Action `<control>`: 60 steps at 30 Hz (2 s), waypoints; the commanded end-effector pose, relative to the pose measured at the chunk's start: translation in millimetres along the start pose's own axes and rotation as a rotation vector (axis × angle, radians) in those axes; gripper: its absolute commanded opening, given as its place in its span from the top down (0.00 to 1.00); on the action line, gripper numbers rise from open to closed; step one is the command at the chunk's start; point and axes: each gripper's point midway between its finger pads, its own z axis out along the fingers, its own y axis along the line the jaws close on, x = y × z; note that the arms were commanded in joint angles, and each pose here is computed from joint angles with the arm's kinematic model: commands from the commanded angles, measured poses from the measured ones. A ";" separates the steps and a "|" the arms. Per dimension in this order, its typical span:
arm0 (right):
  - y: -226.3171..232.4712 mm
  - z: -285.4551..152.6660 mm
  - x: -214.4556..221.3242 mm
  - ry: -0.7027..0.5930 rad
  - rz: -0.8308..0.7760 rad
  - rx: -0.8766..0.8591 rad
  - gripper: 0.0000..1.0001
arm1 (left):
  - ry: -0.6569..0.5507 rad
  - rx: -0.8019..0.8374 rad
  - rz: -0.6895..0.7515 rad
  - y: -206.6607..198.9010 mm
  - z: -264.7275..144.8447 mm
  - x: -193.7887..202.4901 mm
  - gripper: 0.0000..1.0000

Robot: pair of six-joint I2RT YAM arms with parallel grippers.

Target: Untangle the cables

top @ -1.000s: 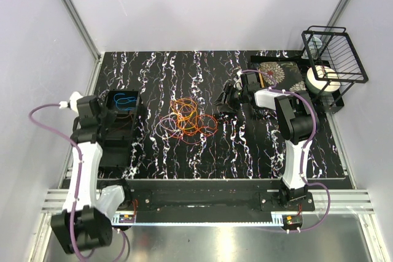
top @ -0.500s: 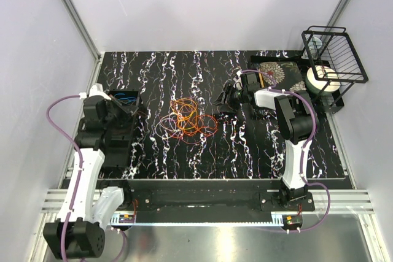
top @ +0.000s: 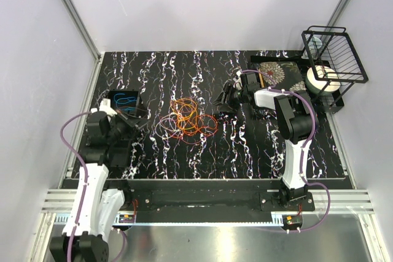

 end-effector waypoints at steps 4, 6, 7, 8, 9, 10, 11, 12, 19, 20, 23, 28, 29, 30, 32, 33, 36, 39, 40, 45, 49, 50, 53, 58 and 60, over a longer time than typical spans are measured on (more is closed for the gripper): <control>-5.0 4.5 -1.4 0.005 0.003 0.014 0.41 | -0.055 -0.035 -0.037 30.4 -16.8 -31.0 1.00; -5.3 4.6 -1.2 0.005 0.003 0.014 0.41 | -0.042 0.008 -0.123 40.1 -18.3 -40.5 1.00; -6.2 5.2 -0.5 0.008 0.005 0.014 0.41 | -0.047 0.022 -0.140 46.0 -16.9 -44.6 1.00; -6.2 5.2 -0.5 0.008 0.005 0.014 0.41 | -0.017 0.025 -0.187 53.3 -14.2 -44.3 1.00; -5.2 4.8 -1.3 0.006 0.003 0.013 0.41 | -0.020 0.022 -0.198 59.2 -13.5 -47.9 1.00; -6.0 4.9 -0.9 0.006 0.002 0.015 0.41 | -0.037 0.018 -0.215 66.4 -13.4 -54.1 1.00; -6.6 5.3 -0.7 0.007 0.002 0.015 0.41 | -0.018 0.016 -0.235 72.6 -11.3 -53.6 1.00; -5.8 5.0 -1.2 0.005 0.002 0.014 0.41 | -0.033 0.005 -0.245 78.5 -12.3 -58.0 1.00; -6.5 5.9 -1.0 0.008 0.003 0.014 0.41 | -0.193 -0.265 -0.206 123.6 -30.7 -87.0 1.00; -6.4 5.9 -1.0 0.008 0.005 0.014 0.41 | -0.208 -0.283 -0.203 126.1 -32.2 -88.7 1.00; -7.2 6.8 -0.3 0.012 0.007 0.014 0.41 | -0.263 -0.343 -0.196 134.2 -37.0 -99.0 1.00; -7.2 8.0 -0.3 0.016 0.012 0.011 0.41 | -0.351 -0.482 -0.166 150.3 -48.6 -127.1 1.00; -7.5 8.1 0.0 0.016 0.012 0.011 0.41 | -0.367 -0.510 -0.160 152.5 -52.4 -131.7 1.00; -8.6 8.7 0.9 0.019 0.015 0.012 0.41 | -0.386 -0.524 -0.154 151.5 -55.0 -138.2 1.00; -8.1 8.9 0.8 0.020 0.016 0.009 0.41 | -0.413 -0.542 -0.169 152.8 -57.5 -145.4 1.00; -7.7 9.3 0.5 0.021 0.016 0.007 0.41 | -0.433 -0.554 -0.170 154.3 -58.5 -150.4 1.00; -9.4 10.0 0.7 0.022 0.019 0.008 0.41 | -0.453 -0.601 -0.179 164.3 -59.9 -155.4 1.00; -9.8 10.6 0.9 0.024 0.021 0.007 0.41 | -0.465 -0.642 -0.165 168.8 -60.2 -155.1 1.00; -9.3 10.9 1.4 0.025 0.022 0.007 0.41 | -0.473 -0.661 -0.153 169.4 -61.0 -154.2 1.00; -8.7 10.8 2.3 0.029 0.024 0.003 0.41 | -0.562 -0.790 -0.032 156.9 -63.7 -158.4 1.00; -7.8 10.5 2.0 0.028 0.022 0.000 0.41 | -0.556 -0.860 0.068 144.7 -51.2 -154.4 1.00; -7.2 10.1 1.7 0.027 0.021 -0.001 0.41 | -0.552 -0.872 0.077 144.9 -47.8 -155.4 1.00; -7.8 10.1 2.5 0.029 0.024 0.001 0.41 | -0.551 -0.935 0.107 150.9 -43.6 -155.6 1.00; -7.5 10.9 2.5 0.030 0.026 -0.004 0.41 | -0.584 -1.023 0.129 159.6 -43.8 -159.1 1.00; -7.4 10.5 1.9 0.029 0.027 -0.006 0.41 | -0.572 -1.033 0.132 166.2 -38.6 -157.2 1.00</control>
